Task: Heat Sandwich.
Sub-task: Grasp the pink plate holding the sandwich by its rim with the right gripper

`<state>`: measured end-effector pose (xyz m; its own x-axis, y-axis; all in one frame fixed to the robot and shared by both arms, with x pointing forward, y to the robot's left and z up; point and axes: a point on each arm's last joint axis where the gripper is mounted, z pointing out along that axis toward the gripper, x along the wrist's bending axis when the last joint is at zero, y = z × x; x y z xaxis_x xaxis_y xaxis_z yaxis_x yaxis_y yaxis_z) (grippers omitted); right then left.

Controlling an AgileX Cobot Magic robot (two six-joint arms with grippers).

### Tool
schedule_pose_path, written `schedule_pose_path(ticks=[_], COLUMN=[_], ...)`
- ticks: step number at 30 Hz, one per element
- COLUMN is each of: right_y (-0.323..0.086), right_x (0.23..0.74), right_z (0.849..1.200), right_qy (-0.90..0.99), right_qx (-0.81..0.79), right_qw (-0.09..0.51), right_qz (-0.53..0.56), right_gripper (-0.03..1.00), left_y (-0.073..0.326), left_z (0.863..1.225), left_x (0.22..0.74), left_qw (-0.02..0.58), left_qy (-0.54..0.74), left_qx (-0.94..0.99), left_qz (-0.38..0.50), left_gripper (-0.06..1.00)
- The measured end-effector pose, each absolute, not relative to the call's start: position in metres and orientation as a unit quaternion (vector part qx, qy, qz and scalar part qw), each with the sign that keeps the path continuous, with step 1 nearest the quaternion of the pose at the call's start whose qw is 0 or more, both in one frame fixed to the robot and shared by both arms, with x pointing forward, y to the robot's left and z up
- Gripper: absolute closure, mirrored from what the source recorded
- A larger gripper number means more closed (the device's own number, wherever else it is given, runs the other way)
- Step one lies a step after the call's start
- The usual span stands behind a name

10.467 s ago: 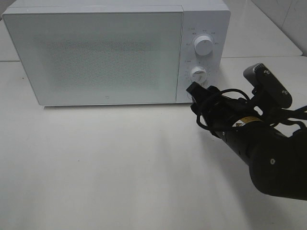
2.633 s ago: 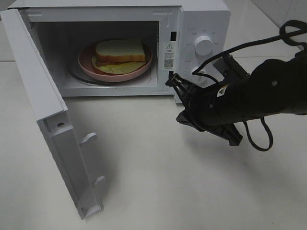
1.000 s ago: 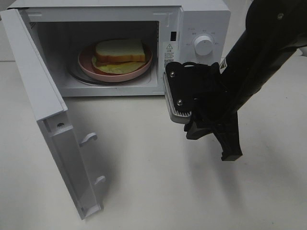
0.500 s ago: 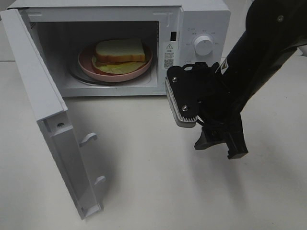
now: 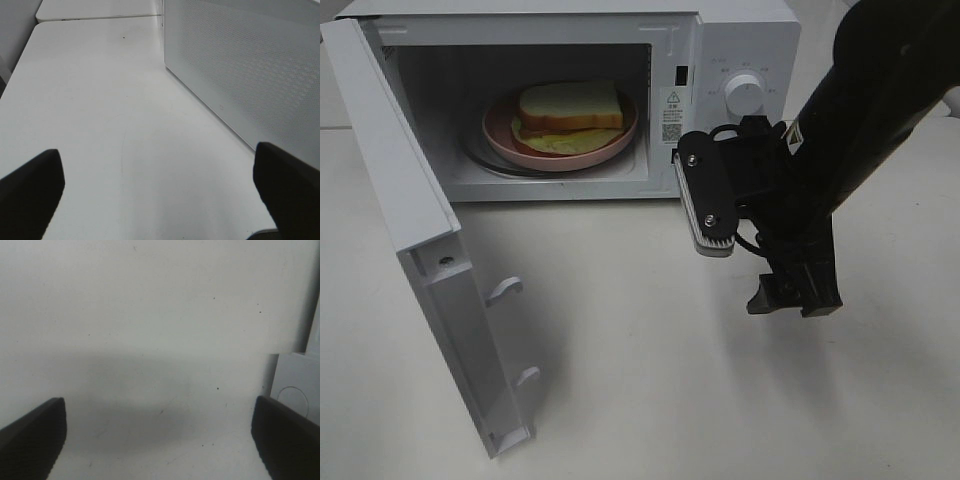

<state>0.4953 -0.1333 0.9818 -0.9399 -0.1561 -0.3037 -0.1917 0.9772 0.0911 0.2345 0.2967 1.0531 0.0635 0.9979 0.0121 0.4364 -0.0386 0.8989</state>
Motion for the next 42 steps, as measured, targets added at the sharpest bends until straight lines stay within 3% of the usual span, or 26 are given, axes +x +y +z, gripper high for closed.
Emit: schedule_pose_path(ticks=[10, 20, 42], right_y=[-0.126, -0.110, -0.058], right_x=[0.494, 0.518, 0.575], right_z=[0.985, 0.996, 0.985], right_qy=[0.977, 0.970, 0.950], right_qx=[-0.125, -0.137, -0.181], right_qw=[0.165, 0.193, 0.243], right_qz=[0.043, 0.052, 0.069], right_gripper=[0.04, 0.06, 0.11], left_y=[0.297, 0.297, 0.297], left_z=[1.053, 1.053, 1.053], left_x=[0.235, 0.235, 0.235], left_qw=[0.383, 0.383, 0.383], left_qy=[0.578, 0.578, 0.578], left_qx=[0.620, 0.620, 0.620], left_qz=[0.366, 0.366, 0.366], left_gripper=[-0.02, -0.02, -0.02])
